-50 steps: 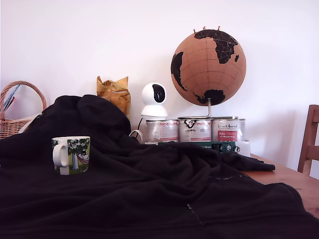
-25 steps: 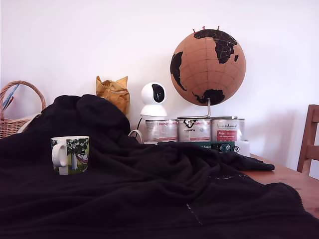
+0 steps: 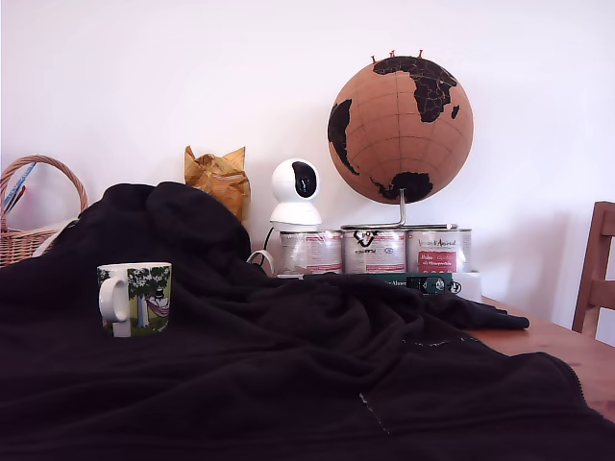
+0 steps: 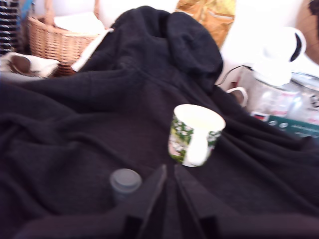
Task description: Pick the grey coffee capsule and place it inside the green coffee cup
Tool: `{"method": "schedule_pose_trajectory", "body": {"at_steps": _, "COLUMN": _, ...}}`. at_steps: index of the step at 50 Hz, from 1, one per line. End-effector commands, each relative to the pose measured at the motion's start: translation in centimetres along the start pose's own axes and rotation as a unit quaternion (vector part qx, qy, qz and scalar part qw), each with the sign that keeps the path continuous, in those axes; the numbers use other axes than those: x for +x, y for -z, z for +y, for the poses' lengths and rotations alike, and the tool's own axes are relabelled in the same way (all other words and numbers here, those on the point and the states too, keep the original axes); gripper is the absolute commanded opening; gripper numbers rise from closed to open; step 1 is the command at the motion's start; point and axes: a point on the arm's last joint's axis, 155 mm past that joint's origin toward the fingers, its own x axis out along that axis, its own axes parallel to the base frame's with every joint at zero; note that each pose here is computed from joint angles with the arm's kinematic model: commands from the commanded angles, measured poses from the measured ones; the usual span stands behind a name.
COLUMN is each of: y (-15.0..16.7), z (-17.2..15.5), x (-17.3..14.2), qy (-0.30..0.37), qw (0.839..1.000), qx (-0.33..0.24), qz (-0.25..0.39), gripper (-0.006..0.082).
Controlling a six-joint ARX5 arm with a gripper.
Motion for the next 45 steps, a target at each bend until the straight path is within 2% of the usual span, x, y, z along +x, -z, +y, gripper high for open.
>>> {"method": "schedule_pose_trajectory", "body": {"at_steps": 1, "y": -0.7, "z": 0.4, "x": 0.5, "qy": -0.011, "qw": 1.000, "qx": 0.014, "qz": -0.009, "gripper": 0.0510}}
{"method": "schedule_pose_trajectory", "body": {"at_steps": 4, "y": -0.3, "z": 0.7, "x": 1.1, "qy": -0.016, "qw": 1.000, "qx": 0.020, "qz": -0.002, "gripper": 0.0664}}
{"method": "schedule_pose_trajectory", "body": {"at_steps": 6, "y": 0.0, "z": 0.8, "x": 1.4, "qy": -0.018, "qw": 1.000, "qx": 0.025, "qz": 0.005, "gripper": 0.0703}}
{"method": "schedule_pose_trajectory", "body": {"at_steps": 22, "y": 2.1, "z": 1.9, "x": 3.9, "qy": -0.028, "qw": 0.997, "qx": 0.068, "qz": 0.031, "gripper": 0.0700}}
{"method": "schedule_pose_trajectory", "body": {"at_steps": 31, "y": 3.6, "z": 2.6, "x": 5.3, "qy": -0.034, "qw": 0.995, "qx": 0.073, "qz": 0.052, "gripper": 0.0700}}
{"method": "schedule_pose_trajectory", "body": {"at_steps": 45, "y": 5.3, "z": 3.6, "x": 9.3, "qy": -0.042, "qw": 0.991, "qx": 0.086, "qz": 0.098, "gripper": 0.0700}}
